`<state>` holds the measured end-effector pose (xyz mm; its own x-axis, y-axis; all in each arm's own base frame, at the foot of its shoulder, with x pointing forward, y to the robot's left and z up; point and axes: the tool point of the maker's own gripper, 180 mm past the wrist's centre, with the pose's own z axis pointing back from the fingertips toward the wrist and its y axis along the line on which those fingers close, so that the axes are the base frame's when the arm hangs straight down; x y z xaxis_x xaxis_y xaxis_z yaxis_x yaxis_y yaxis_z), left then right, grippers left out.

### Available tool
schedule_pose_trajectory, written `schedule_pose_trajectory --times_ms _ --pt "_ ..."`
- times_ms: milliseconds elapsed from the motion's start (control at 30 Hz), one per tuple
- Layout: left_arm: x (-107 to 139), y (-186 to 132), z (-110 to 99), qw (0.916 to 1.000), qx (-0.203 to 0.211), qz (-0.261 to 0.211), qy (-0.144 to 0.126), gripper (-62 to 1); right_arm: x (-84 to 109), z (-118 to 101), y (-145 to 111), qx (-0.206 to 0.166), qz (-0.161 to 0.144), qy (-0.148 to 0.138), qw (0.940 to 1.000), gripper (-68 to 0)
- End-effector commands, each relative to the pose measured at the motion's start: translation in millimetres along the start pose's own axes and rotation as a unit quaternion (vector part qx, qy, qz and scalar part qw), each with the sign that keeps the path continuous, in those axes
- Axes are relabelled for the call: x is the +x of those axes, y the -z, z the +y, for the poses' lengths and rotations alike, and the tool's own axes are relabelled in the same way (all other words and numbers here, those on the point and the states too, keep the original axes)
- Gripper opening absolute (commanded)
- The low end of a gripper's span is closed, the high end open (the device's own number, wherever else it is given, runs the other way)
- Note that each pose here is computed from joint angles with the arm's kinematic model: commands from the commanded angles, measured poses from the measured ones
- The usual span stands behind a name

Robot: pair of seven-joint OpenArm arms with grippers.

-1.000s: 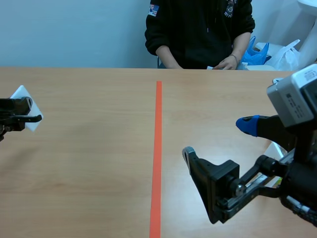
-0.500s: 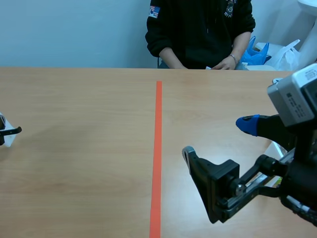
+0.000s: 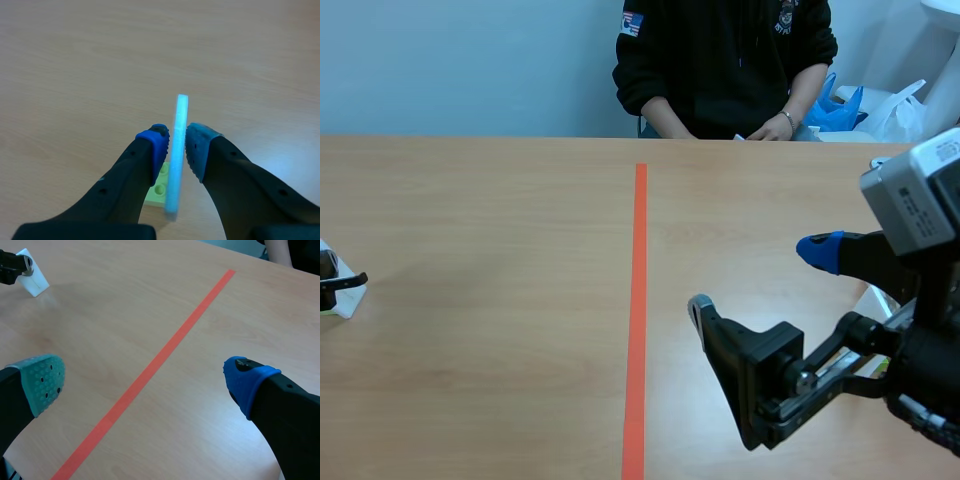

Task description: Sort the leaf by its shape. The table is split by an orange tape line. A compound leaf with several leaflets goes to the left side, a simple leaf with one blade goes to the right side. Return to the home posture when a red brick is placed on the table.

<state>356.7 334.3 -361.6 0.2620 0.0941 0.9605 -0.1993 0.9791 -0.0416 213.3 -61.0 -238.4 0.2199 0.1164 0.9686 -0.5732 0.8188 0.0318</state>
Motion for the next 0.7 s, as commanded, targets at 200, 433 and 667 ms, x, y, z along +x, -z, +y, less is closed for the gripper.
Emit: schedule_pose_trajectory --times_ms 200,433,667 --pt "21 4 2 0.9996 -0.003 -0.026 0.006 -15.9 14.0 -5 2 -0.004 -0.025 -0.009 0.9996 0.0" --pt "42 0 -16 0.9980 -0.049 -0.030 0.025 -2.3 13.9 -5 2 -0.004 -0.024 -0.009 0.9997 0.0" --pt "76 -22 -49 0.9907 -0.107 -0.061 0.058 -2.3 13.8 -5 2 -0.004 -0.024 -0.009 0.9997 0.1"
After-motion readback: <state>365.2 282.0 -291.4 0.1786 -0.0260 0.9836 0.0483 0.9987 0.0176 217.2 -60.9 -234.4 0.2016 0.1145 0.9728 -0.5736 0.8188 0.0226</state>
